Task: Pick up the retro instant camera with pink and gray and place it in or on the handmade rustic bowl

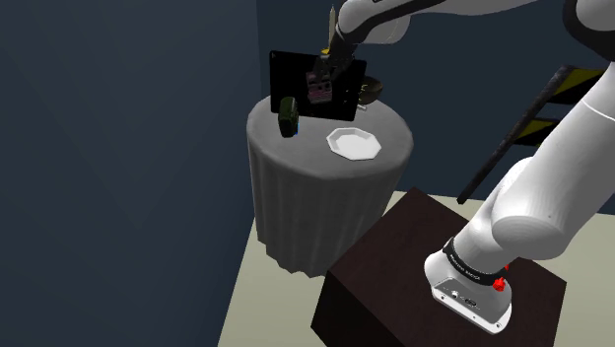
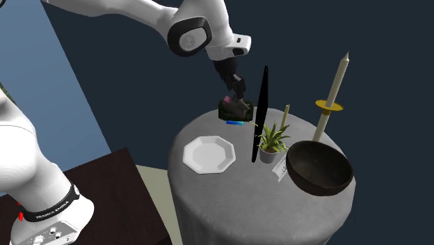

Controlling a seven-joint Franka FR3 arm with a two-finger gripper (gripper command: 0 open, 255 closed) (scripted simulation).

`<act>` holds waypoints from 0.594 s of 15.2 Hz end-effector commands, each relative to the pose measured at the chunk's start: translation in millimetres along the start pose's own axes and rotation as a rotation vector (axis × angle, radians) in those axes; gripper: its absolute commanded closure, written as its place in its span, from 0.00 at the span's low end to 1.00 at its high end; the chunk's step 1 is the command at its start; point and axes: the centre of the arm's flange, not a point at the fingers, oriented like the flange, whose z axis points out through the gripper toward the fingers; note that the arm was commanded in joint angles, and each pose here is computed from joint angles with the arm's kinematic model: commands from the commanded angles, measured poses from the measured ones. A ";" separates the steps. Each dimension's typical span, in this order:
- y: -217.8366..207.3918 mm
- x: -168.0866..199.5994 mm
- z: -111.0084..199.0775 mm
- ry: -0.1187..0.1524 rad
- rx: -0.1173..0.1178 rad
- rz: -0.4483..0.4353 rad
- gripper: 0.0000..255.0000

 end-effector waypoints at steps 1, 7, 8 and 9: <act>-2.3 4.4 -10.3 0.001 0.000 0.000 1.00; -4.2 14.9 -35.5 0.001 0.000 0.000 1.00; 8.5 18.0 -36.8 0.001 0.000 0.000 1.00; 21.3 21.0 -38.1 0.001 0.000 0.000 1.00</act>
